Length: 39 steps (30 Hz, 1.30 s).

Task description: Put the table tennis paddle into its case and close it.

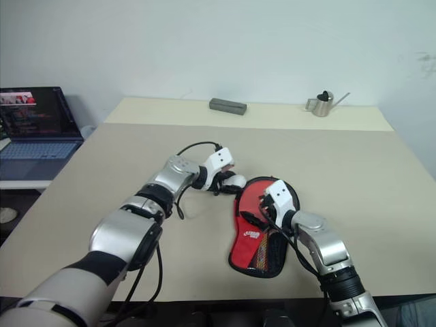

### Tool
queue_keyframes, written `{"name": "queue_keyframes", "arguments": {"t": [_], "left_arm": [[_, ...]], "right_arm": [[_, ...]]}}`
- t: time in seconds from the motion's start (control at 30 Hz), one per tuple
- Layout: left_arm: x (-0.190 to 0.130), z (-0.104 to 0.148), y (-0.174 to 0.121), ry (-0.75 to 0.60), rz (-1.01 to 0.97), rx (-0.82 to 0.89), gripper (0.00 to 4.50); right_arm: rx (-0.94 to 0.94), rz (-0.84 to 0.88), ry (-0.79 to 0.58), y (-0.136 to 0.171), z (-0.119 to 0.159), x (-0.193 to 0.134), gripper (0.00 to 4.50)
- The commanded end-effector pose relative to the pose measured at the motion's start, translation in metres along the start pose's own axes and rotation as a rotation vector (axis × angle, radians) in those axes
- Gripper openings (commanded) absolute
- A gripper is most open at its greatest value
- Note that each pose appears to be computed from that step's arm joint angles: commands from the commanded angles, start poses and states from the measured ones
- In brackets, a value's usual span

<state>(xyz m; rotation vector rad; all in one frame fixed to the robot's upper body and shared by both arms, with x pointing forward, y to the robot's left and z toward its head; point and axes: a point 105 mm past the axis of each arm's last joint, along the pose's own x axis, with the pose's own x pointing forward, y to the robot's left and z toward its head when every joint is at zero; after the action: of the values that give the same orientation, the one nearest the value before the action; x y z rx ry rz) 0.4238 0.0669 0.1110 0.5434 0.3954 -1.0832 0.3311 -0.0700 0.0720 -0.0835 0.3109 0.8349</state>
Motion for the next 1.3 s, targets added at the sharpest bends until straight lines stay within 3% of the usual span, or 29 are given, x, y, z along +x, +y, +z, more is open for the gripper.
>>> {"name": "queue_keyframes", "arguments": {"t": [0.03, 0.13, 0.23, 0.53, 0.7, 1.03, 1.3], "left_arm": [[-0.007, 0.009, 0.008, -0.04, 0.027, -0.017, 1.53], [-0.007, 0.009, 0.007, -0.046, 0.016, -0.029, 0.63], [-0.012, -0.001, 0.006, -0.032, -0.004, -0.046, 0.26], [-0.007, -0.019, 0.015, 0.044, 0.135, -0.017, 0.25], [0.001, -0.001, 0.028, 0.016, 0.299, 0.004, 0.25], [0.023, 0.018, 0.017, 0.07, 0.319, 0.175, 0.23], [0.029, 0.043, 0.022, 0.024, 0.435, 0.221, 0.23]], "right_arm": [[0.094, 0.011, 0.137, 0.006, -0.041, -0.001, 4.5], [0.095, 0.012, 0.14, 0.006, -0.042, -0.003, 4.5], [0.095, 0.015, 0.146, 0.006, -0.043, -0.005, 4.5], [0.09, 0.017, 0.154, 0.009, -0.043, -0.005, 4.5], [0.096, 0.004, 0.159, 0.01, -0.045, -0.006, 4.5], [0.131, 0.003, 0.173, 0.023, -0.049, -0.007, 4.5], [0.152, -0.003, 0.178, 0.032, -0.05, -0.007, 4.5]]}}
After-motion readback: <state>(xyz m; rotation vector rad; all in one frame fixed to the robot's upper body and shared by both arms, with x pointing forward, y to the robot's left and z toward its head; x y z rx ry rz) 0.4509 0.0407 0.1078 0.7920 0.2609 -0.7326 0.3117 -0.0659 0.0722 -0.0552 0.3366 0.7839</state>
